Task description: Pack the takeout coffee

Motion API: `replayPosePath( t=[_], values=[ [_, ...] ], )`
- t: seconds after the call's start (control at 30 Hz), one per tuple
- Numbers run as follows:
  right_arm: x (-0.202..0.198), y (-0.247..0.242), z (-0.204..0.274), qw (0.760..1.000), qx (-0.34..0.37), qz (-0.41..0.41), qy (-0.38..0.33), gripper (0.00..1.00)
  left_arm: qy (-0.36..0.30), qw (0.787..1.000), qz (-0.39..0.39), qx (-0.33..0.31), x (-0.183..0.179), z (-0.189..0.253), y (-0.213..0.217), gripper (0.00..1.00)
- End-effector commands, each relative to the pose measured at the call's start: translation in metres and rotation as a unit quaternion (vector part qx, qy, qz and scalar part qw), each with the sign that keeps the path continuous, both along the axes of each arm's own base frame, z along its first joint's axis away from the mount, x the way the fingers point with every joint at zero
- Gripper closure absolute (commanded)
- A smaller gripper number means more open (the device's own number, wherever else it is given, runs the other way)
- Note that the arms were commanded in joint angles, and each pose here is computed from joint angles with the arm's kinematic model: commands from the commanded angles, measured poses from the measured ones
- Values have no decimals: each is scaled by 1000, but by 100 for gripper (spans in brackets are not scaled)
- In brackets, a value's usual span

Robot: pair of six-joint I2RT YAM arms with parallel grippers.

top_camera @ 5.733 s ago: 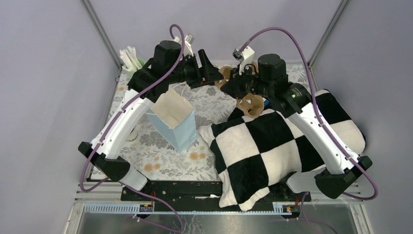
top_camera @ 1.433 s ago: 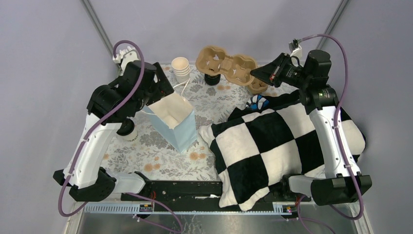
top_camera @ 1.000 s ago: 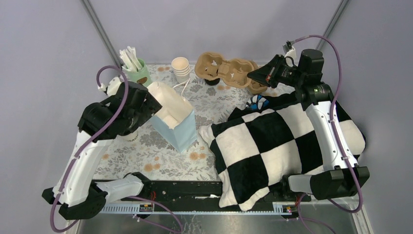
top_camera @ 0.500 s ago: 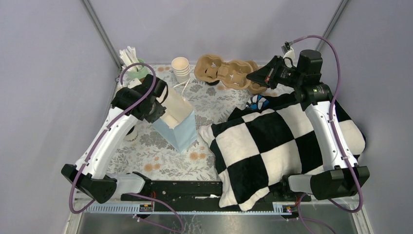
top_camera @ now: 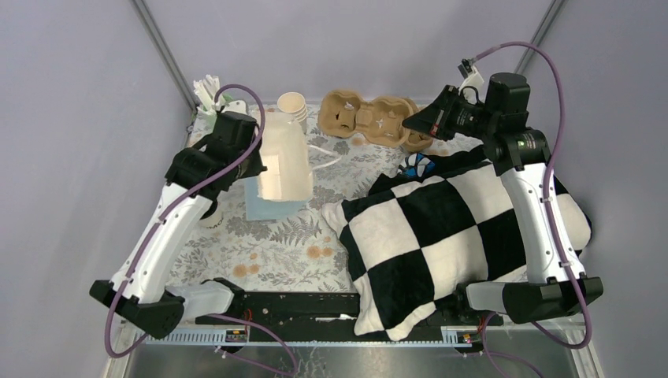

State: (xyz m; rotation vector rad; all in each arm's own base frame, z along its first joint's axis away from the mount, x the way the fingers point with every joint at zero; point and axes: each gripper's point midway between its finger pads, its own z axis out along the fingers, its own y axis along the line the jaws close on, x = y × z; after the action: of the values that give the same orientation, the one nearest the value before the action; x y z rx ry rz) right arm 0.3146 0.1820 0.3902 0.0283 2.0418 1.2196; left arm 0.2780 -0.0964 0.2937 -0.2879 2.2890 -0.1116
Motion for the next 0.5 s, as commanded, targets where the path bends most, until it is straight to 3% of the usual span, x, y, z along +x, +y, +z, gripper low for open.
replayPosePath(
  t=[0.0,0.27,0.47],
  values=[
    [-13,-11,21,996,-58,-8,-63,100,-104,985,-87,102,10,50,17,100],
    [-45,-3,57,961,-175,34,-210,100,-128,962,-225,86,-1,34,-20,100],
    [-81,31,63,937,-185,130,-265,100,-138,942,-298,69,-9,24,-48,100]
  ],
)
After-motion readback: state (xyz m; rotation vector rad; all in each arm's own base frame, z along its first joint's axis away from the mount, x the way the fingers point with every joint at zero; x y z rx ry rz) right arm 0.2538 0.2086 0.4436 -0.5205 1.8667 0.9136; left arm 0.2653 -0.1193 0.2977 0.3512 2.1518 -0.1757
